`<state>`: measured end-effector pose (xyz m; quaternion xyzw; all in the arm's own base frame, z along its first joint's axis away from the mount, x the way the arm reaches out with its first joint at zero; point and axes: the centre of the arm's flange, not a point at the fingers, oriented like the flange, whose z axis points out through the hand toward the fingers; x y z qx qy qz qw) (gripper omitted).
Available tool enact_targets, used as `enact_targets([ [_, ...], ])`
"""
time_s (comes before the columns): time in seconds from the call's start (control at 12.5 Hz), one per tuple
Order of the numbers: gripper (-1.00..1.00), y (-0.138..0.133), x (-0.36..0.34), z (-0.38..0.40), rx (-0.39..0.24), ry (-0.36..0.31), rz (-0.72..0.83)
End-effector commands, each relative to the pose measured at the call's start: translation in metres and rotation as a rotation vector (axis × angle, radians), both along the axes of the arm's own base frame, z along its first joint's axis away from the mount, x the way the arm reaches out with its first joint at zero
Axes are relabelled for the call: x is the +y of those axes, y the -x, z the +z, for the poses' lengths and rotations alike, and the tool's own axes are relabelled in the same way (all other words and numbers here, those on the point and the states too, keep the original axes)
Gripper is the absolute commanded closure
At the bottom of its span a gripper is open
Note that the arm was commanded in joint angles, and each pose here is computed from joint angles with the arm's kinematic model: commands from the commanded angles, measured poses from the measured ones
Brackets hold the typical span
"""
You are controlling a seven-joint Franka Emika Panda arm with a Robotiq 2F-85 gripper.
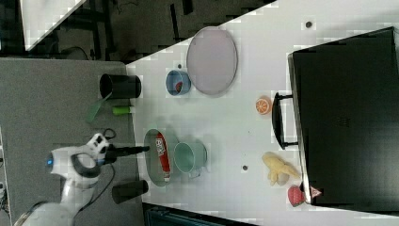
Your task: Pick ketchup from strainer and place it on the table
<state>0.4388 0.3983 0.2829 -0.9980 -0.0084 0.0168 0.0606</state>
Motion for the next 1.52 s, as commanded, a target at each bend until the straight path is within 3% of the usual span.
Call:
enact_targets([
  [0.08, -1.00, -0.005, -0.002, -0.035, -0.002, 0.008, -0.072],
  [0.64, -1.00, -0.001, 0.002, -0.114, 0.019, -0.018, -0.117],
  [0.72, -0.91, -0.001, 0.003, -0.119, 0.022, -0.018, -0.116],
  [0.96, -0.20, -0.005, 0.004, -0.119, 0.011, -0.026, -0.119],
  [1.28, -0.18, 0.010, 0.008, -0.071, -0.008, -0.018, -0.117],
  [1.52, -0.18, 0.007, 0.003, -0.001, 0.001, -0.030, -0.231],
])
